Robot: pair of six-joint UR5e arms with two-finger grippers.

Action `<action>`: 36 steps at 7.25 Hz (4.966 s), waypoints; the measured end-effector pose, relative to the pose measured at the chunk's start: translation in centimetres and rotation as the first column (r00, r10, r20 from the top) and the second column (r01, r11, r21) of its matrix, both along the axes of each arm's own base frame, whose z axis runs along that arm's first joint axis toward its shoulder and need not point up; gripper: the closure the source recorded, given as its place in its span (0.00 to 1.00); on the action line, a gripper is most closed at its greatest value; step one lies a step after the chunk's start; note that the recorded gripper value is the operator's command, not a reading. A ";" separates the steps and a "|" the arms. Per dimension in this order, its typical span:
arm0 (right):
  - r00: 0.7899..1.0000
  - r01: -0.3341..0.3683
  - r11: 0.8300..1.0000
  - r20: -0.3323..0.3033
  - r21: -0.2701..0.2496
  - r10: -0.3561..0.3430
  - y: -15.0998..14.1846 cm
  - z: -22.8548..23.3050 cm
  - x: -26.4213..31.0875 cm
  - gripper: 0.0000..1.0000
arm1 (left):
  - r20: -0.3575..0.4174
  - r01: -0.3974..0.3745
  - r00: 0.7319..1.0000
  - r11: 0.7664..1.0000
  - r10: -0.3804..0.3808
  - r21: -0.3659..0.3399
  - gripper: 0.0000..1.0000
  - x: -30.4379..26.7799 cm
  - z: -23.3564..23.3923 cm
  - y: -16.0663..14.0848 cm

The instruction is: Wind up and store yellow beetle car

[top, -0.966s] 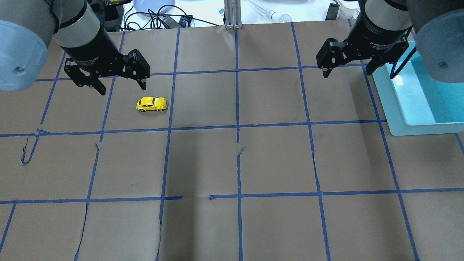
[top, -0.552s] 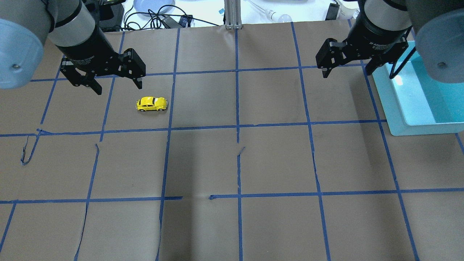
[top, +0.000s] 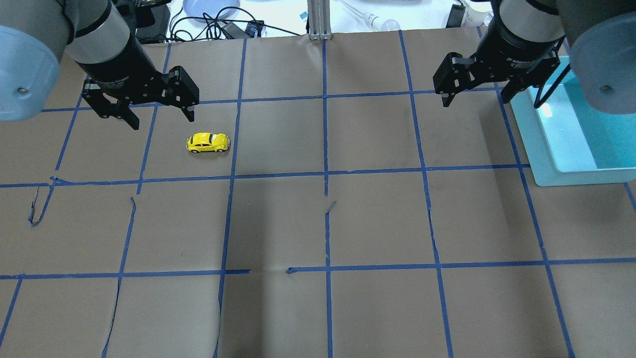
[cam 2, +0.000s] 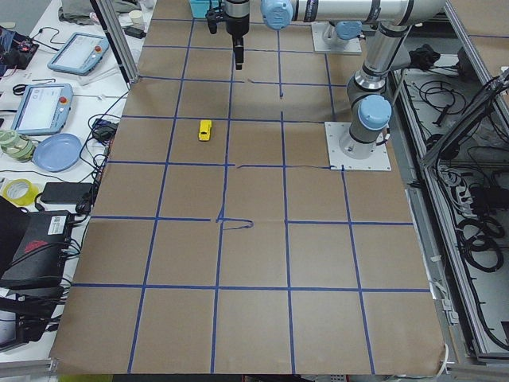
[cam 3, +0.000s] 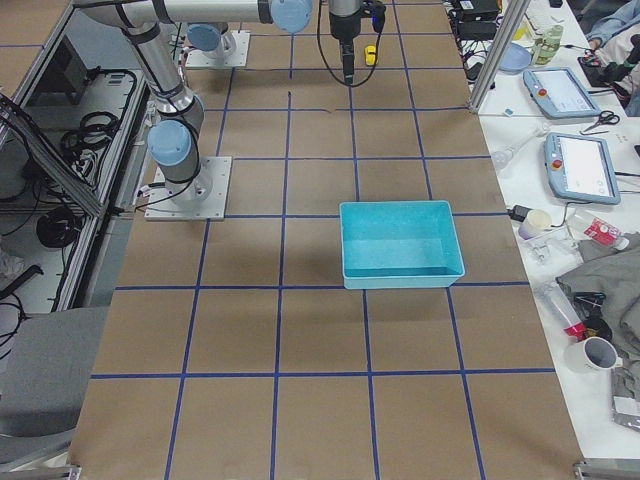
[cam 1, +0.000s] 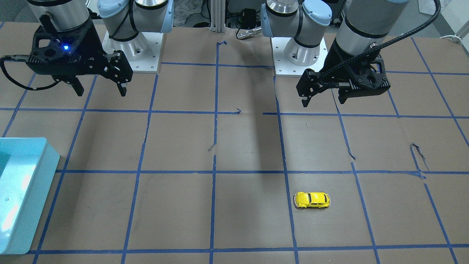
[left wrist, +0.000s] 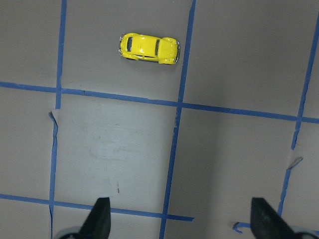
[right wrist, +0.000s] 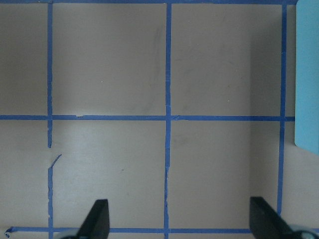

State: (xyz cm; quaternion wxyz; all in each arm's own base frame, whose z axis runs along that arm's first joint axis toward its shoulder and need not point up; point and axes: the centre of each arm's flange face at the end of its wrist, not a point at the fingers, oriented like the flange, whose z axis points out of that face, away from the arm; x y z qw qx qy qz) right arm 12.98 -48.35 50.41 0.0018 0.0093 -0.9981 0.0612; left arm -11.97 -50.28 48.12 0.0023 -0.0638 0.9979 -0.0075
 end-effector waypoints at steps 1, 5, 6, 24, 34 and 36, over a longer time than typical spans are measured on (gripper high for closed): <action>1.000 0.000 1.000 0.000 0.000 0.000 0.0 0.0 0.0 0.00 | 0.001 0.000 1.000 1.000 0.000 0.012 0.00 0.0 -0.5 -0.2; 1.000 -0.002 1.000 0.000 -0.001 0.002 0.0 0.0 0.0 0.00 | 0.001 -0.120 0.993 0.993 0.120 0.019 0.00 0.9 -1.2 -0.6; 1.000 -0.002 1.000 0.000 -0.001 0.002 0.0 0.0 0.0 0.00 | -0.001 -0.141 0.990 0.990 0.141 0.006 0.00 1.1 -1.8 -0.8; 1.000 -0.009 1.000 -0.002 -0.002 0.009 0.1 0.1 0.2 0.00 | -0.049 -0.946 0.324 0.323 0.945 -0.030 0.00 5.3 -27.8 -13.8; 1.000 -0.011 1.000 -0.002 -0.001 0.011 0.1 0.1 0.3 0.00 | -0.056 -0.954 0.300 0.299 0.952 -0.022 1.00 5.2 -28.3 -14.1; 1.000 -0.011 1.000 -0.002 -0.001 0.011 0.1 0.1 0.3 0.00 | -0.105 -0.975 0.211 0.217 0.972 0.047 1.00 3.4 -26.5 -14.3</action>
